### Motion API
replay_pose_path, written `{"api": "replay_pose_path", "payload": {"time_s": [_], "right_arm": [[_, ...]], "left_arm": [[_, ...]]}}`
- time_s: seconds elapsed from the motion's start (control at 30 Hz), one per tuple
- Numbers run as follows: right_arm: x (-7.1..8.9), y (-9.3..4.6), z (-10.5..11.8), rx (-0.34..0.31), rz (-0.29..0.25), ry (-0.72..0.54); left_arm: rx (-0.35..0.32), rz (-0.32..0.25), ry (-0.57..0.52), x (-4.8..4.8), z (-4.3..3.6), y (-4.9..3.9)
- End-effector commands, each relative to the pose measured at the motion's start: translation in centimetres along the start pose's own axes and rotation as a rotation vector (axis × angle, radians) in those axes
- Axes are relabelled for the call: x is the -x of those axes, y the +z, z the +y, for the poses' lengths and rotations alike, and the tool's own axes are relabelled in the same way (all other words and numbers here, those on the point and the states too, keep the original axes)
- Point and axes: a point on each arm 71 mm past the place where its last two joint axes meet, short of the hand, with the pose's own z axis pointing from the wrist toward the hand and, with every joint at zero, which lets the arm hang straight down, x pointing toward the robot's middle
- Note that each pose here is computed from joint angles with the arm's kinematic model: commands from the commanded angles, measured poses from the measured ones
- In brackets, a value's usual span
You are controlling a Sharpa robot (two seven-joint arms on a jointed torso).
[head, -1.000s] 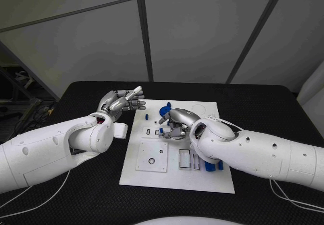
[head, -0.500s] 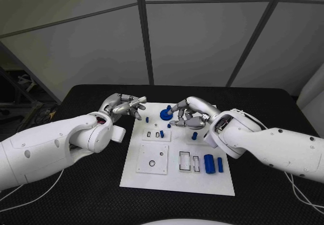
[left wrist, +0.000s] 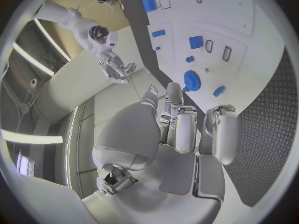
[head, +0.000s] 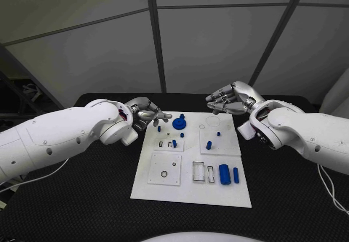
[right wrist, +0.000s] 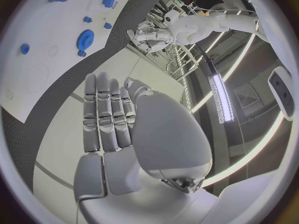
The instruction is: Assemble the parts on the task board
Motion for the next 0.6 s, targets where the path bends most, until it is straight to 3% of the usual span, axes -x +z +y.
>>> {"api": "replay_pose_path", "payload": {"time_s": [0.03,0.33,0.6], "right_arm": [[0.5,0.2,-0.1,-0.010,-0.002,0.092],[1.1,0.5,-0.5,-0.019,-0.029,0.084],[1.3,0.6,-0.6,-0.020,-0.040,0.066]], "left_arm": [[0.143,0.067,0.242,-0.28,0.23,0.43],[0.184,0.103,0.386,-1.60,-0.72,2.16],[0.200,0.132,0.445,-2.53,-1.08,3.11]]}}
